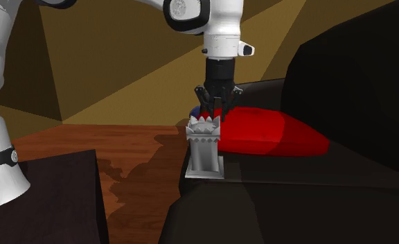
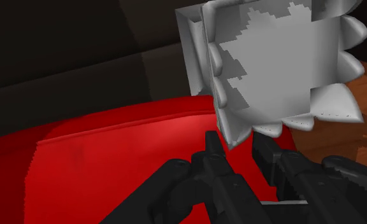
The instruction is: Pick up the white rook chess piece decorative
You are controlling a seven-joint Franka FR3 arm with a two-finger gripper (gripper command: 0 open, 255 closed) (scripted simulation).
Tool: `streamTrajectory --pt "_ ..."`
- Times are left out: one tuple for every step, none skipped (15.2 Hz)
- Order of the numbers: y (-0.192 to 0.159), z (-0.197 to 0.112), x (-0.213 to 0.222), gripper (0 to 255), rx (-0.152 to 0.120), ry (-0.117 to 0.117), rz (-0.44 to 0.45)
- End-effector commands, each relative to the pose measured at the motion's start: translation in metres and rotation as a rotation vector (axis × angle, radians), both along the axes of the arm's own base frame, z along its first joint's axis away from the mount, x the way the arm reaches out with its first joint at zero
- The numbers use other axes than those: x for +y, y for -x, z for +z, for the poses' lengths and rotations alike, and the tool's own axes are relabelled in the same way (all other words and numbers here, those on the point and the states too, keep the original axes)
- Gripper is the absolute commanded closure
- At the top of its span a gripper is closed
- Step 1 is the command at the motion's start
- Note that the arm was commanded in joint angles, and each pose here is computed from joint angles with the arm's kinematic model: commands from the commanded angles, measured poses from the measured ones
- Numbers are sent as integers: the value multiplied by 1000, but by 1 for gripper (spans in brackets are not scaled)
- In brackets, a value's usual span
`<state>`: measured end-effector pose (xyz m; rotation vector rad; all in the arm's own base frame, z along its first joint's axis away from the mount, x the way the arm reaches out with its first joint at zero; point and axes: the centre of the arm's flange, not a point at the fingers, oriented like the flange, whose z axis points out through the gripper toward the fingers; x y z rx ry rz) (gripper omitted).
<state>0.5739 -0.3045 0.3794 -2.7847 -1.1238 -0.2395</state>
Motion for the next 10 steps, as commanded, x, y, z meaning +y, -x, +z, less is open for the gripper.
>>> streamTrajectory --pt "0 11 0 255 -1 0 0" --pt "0 16 0 255 -1 0 0" --pt "0 22 0 255 -1 0 0" --pt "0 27 0 255 -1 0 0" --pt "0 32 0 255 -1 0 0" --pt "0 38 0 255 -1 0 0" --pt "0 43 0 255 -1 0 0" --pt "0 48 0 255 -1 0 0" --pt "0 49 0 255 -1 0 0" --pt "0 49 0 255 -1 0 0"
